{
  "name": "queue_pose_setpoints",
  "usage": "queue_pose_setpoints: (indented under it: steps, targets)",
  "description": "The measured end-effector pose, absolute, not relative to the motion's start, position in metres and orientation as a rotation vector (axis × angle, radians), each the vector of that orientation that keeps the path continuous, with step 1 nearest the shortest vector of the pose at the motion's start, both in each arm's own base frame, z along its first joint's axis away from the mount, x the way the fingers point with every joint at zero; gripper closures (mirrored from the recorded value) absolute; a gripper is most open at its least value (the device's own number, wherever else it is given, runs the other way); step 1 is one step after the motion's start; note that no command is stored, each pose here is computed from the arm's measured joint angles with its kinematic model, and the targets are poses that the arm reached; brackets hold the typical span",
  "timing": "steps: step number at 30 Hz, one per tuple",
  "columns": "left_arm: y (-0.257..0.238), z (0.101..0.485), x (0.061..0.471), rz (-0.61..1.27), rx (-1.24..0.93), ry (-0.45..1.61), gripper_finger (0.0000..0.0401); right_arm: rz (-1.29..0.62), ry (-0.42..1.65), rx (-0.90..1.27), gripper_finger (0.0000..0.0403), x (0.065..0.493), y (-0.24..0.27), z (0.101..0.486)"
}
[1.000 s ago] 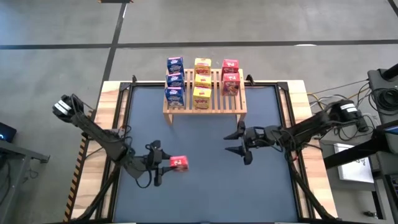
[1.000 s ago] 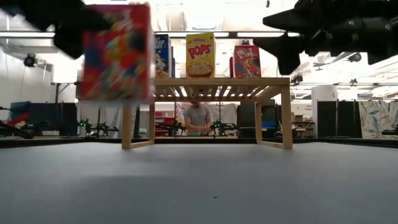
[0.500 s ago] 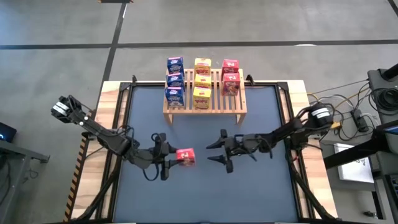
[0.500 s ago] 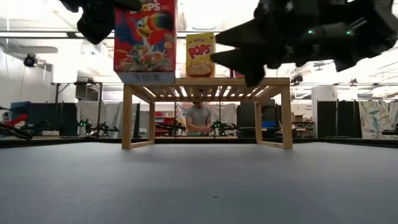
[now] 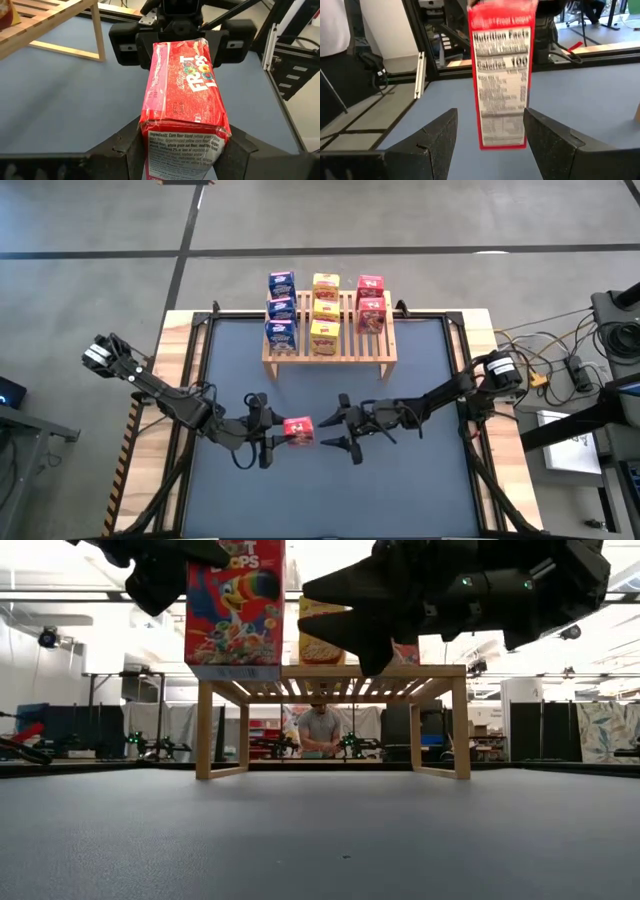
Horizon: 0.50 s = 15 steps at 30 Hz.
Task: Stack cereal on shelf
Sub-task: Put the red cereal box on the shelf aligned with the other red cereal boxes
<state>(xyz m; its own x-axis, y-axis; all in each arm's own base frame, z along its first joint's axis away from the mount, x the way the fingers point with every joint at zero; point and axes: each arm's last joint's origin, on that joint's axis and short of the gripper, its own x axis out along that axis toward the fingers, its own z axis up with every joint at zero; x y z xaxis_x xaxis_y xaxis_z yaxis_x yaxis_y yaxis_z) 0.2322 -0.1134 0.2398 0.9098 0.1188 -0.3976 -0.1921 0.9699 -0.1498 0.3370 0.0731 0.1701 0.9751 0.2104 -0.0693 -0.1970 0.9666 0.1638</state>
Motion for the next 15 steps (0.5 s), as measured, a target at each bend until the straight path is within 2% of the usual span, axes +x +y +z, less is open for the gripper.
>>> queue_pose_setpoints:
  steps: [15]
  targets:
    - [-0.1122,0.2358,0.2312,0.166,-0.179,0.409,0.0239,0.176,0.114,0.15,0.0186,0.3453,0.0708,0.1737]
